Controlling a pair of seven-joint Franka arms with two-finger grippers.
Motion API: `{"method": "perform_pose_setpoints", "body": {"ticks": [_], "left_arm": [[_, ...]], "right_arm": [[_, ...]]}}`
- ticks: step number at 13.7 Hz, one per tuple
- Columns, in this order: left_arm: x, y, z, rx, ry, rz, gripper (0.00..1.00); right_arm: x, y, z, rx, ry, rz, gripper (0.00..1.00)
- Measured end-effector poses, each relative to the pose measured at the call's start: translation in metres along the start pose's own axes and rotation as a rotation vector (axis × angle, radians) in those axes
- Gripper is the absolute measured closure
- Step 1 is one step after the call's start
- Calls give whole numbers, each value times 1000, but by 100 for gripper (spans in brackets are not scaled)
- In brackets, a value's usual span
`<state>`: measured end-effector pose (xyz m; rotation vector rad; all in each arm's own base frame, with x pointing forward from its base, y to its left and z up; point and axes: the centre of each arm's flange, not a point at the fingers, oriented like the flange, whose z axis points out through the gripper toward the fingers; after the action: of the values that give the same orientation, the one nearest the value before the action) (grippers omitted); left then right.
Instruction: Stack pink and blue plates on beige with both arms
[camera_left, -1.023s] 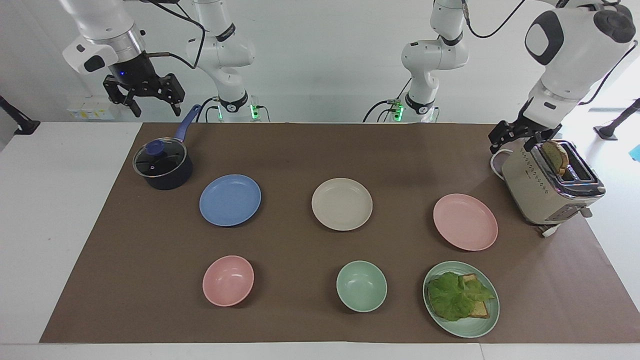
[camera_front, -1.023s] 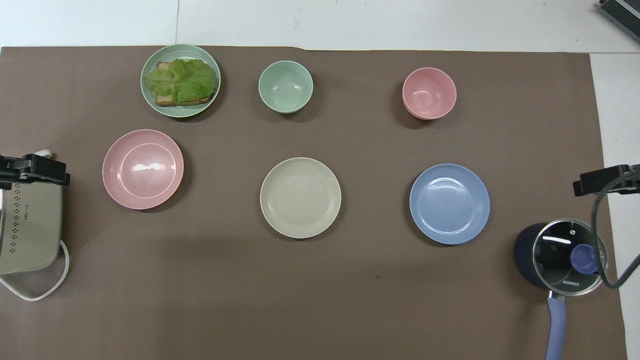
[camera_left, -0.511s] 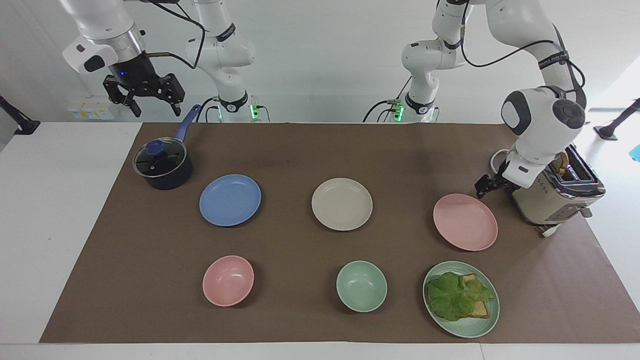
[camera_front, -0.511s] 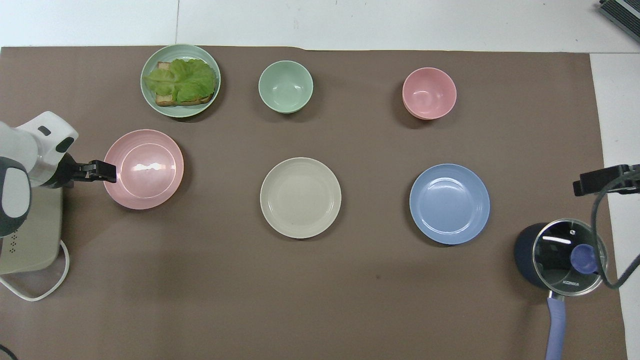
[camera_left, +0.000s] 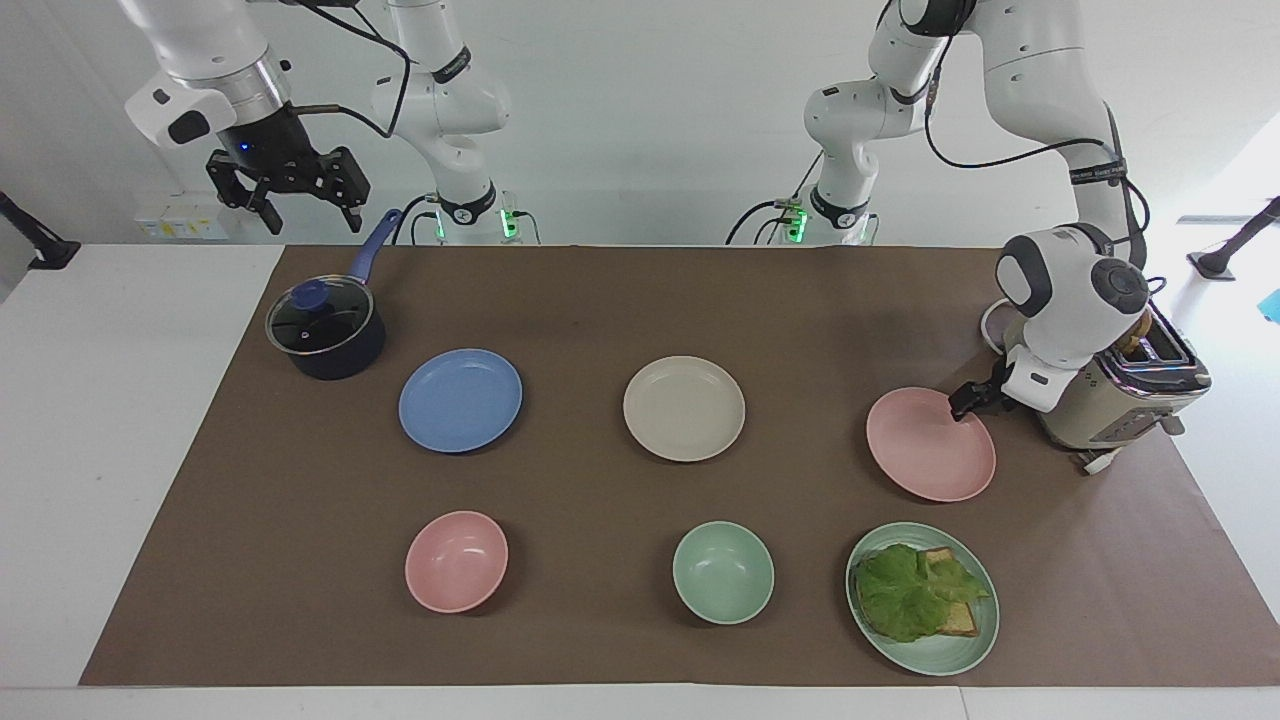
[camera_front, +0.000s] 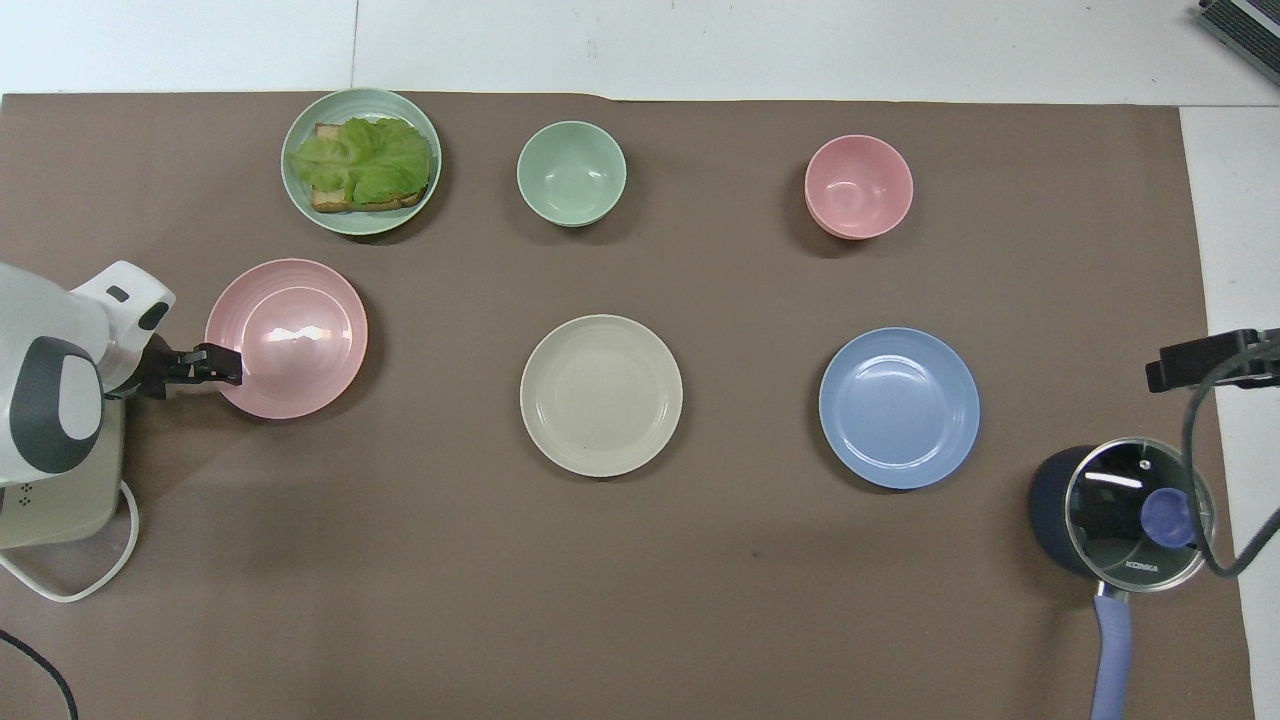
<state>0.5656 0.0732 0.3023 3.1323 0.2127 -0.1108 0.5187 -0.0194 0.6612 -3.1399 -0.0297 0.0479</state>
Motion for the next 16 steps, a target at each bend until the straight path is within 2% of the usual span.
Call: {"method": "perform_pose_setpoints", "body": {"ticks": [1, 5, 7, 8, 9, 12, 14, 16], "left_arm": [[0, 3, 1, -1, -1, -12, 8], [0, 12, -3, -3, 7, -28, 62], [1, 12, -8, -6, 16, -31, 83], [2, 12, -14, -8, 20, -32, 88], [1, 13, -17, -8, 11, -32, 88], [7, 17, -54, -40, -64, -47, 94], [11, 24, -90, -107, -107, -67, 95], [10, 37, -118, -210, -114, -88, 95]], "right_arm": [[0, 0, 0, 0, 0, 0, 0], [0, 0, 0, 0, 0, 0, 0], [0, 0, 0, 0, 0, 0, 0], [0, 0, 0, 0, 0, 0, 0], [0, 0, 0, 0, 0, 0, 0], [0, 0, 0, 0, 0, 0, 0], [0, 0, 0, 0, 0, 0, 0], [0, 0, 0, 0, 0, 0, 0]]}}
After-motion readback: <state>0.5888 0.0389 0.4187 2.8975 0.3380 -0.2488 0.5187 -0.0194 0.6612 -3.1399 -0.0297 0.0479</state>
